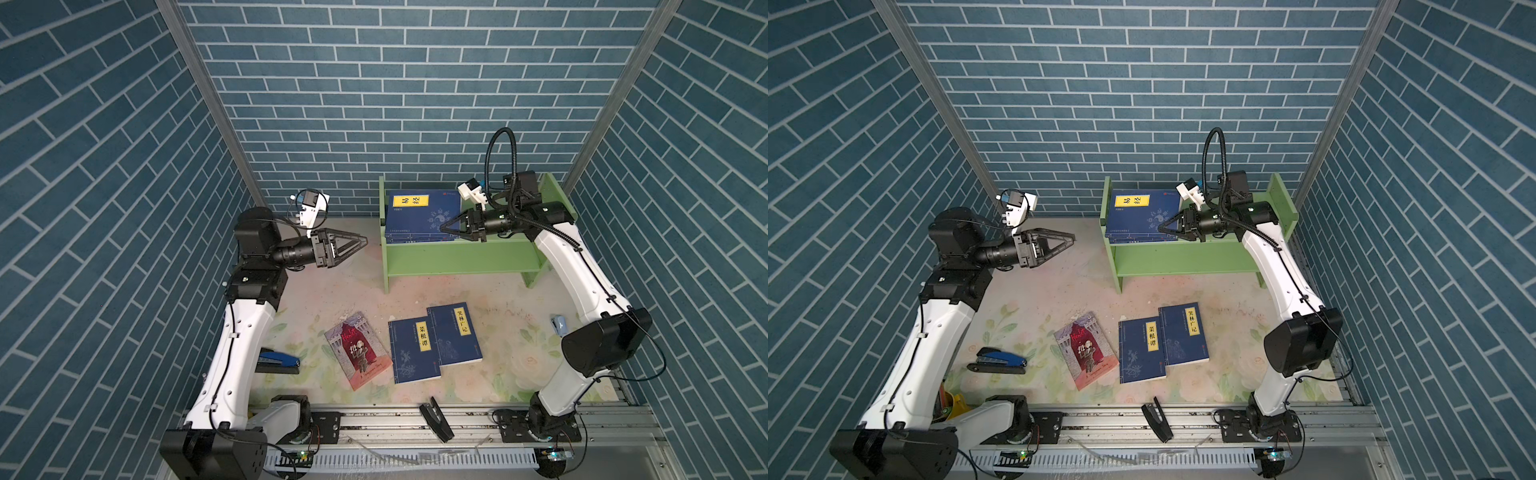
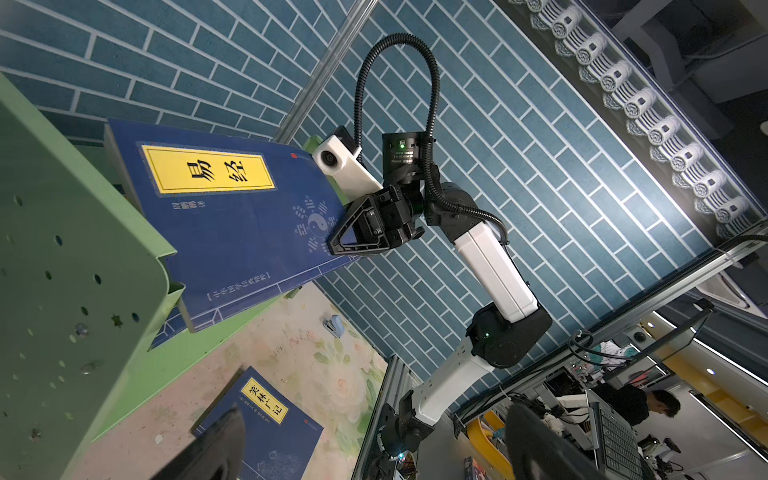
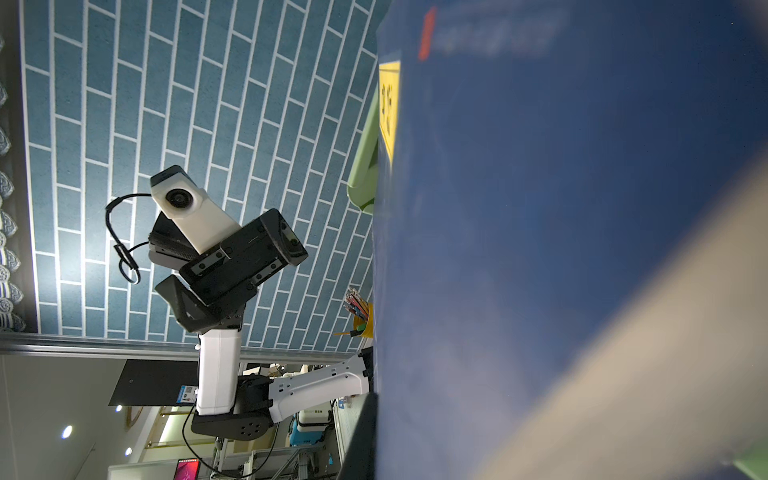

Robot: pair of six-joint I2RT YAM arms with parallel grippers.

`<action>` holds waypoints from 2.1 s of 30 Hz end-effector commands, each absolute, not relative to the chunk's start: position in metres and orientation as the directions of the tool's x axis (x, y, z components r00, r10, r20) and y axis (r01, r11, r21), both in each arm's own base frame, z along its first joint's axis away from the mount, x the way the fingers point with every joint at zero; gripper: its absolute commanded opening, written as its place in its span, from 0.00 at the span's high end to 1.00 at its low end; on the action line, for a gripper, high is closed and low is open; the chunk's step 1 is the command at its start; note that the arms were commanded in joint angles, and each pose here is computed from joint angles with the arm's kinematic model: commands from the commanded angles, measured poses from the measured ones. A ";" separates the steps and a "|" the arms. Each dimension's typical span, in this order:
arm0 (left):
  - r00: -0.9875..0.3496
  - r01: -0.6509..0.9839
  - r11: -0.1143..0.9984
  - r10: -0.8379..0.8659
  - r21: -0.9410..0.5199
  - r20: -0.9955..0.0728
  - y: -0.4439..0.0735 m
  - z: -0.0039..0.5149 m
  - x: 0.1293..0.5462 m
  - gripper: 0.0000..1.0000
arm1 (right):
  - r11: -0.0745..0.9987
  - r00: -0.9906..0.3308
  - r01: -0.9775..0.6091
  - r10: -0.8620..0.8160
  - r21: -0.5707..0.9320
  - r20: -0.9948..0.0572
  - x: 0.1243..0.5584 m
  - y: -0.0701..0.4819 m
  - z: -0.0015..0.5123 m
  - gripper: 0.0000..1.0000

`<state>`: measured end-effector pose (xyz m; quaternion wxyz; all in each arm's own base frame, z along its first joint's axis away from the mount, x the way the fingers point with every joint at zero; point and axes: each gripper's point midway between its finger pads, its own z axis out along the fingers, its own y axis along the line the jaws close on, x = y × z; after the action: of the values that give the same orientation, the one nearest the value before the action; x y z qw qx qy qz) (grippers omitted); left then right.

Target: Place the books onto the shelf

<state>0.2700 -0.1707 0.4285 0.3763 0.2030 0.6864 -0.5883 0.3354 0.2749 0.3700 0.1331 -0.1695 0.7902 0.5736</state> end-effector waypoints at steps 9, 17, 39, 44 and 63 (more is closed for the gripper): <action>-0.624 0.742 0.197 -0.146 -0.641 -0.768 -0.172 0.425 0.271 0.01 | 0.294 -0.899 -0.437 -0.140 0.850 -0.414 0.345 0.267 0.369 1.00; -0.619 0.748 0.193 -0.144 -0.635 -0.772 -0.172 0.426 0.270 0.01 | 0.323 -0.912 -0.408 -0.179 0.854 -0.368 0.355 0.269 0.358 1.00; -0.622 0.748 0.185 -0.139 -0.638 -0.770 -0.172 0.424 0.270 0.01 | 0.383 -0.926 -0.377 -0.159 0.843 -0.342 0.368 0.261 0.343 0.76; -0.623 0.747 0.186 -0.140 -0.638 -0.770 -0.172 0.424 0.269 0.01 | 0.416 -0.928 -0.373 -0.152 0.829 -0.341 0.370 0.257 0.339 0.47; -0.622 0.749 0.181 -0.137 -0.637 -0.771 -0.173 0.425 0.266 0.00 | 0.746 -0.925 -0.276 -0.034 0.607 -0.378 0.402 0.220 0.308 0.19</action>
<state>0.2703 -0.1727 0.4215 0.3634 0.2119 0.6813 -0.5991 0.3961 0.2387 0.3226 0.1635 -0.1150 0.8875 0.4152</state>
